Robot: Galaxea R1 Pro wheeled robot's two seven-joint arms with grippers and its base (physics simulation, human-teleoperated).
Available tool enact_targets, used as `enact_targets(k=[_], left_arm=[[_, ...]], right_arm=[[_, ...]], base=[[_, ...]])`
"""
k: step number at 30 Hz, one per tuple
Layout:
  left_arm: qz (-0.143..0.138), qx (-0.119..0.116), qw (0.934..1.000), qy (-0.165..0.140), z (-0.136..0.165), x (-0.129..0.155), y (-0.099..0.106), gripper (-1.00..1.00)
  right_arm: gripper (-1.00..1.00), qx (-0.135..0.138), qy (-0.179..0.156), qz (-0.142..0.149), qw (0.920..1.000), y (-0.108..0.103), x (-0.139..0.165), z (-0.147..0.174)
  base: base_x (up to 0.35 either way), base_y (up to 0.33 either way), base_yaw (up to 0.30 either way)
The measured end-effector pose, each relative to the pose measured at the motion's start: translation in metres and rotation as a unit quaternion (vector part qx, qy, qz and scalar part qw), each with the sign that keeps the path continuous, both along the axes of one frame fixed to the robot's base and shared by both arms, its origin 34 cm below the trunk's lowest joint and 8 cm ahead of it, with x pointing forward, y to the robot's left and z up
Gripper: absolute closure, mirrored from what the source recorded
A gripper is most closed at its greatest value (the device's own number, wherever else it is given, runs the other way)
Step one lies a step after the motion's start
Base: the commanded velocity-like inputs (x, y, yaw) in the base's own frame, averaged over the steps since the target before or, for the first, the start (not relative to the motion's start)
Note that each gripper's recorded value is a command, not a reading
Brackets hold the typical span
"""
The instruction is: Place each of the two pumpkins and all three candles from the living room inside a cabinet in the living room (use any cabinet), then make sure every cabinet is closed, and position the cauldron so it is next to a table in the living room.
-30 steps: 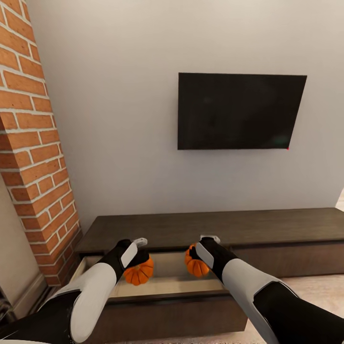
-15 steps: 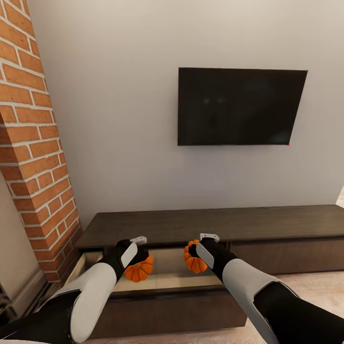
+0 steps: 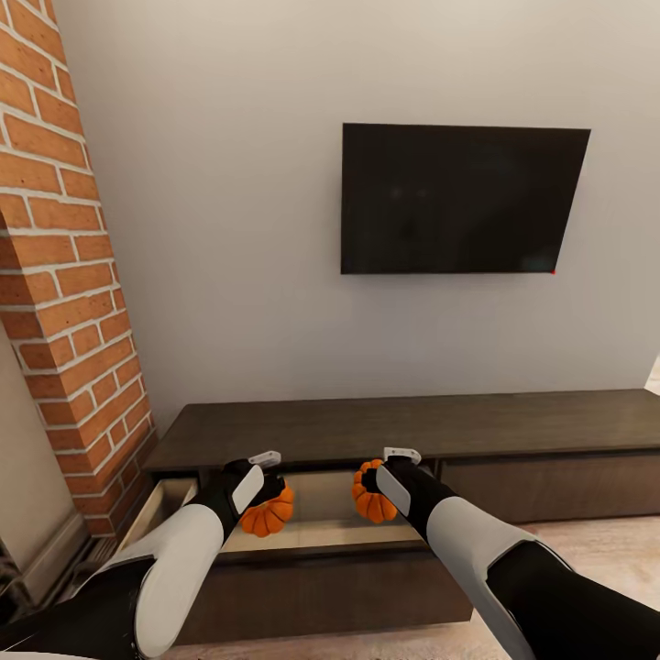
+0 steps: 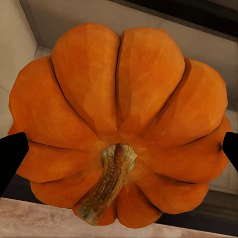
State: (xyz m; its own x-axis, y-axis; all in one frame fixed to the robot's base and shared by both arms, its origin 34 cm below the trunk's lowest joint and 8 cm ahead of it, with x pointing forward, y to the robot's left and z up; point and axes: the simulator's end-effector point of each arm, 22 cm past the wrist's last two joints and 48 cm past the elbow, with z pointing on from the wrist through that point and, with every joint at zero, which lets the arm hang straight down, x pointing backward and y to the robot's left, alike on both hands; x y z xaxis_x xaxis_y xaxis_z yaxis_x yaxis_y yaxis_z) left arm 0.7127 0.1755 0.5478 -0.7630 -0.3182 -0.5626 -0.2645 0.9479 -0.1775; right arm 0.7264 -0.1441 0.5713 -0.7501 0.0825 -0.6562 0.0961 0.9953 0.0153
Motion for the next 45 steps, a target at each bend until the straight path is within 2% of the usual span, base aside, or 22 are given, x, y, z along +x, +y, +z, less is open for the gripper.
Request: enact_targets(k=[25,45], left_arm=[[0.002,0.0,1.0,0.0,0.0,0.0,0.002,1.0],[-0.003,0.001,0.9999,0.014,-0.012,-0.009,-0.001,1.0]], right_arm=[[1.0,-0.001,0.001,0.001,1.0,0.001,-0.001,-0.001],[1.0,-0.003,0.003,0.002,1.0,0.001,-0.001,-0.001]], base=[[0.007,0.0,0.0],[0.012,0.0,0.0]])
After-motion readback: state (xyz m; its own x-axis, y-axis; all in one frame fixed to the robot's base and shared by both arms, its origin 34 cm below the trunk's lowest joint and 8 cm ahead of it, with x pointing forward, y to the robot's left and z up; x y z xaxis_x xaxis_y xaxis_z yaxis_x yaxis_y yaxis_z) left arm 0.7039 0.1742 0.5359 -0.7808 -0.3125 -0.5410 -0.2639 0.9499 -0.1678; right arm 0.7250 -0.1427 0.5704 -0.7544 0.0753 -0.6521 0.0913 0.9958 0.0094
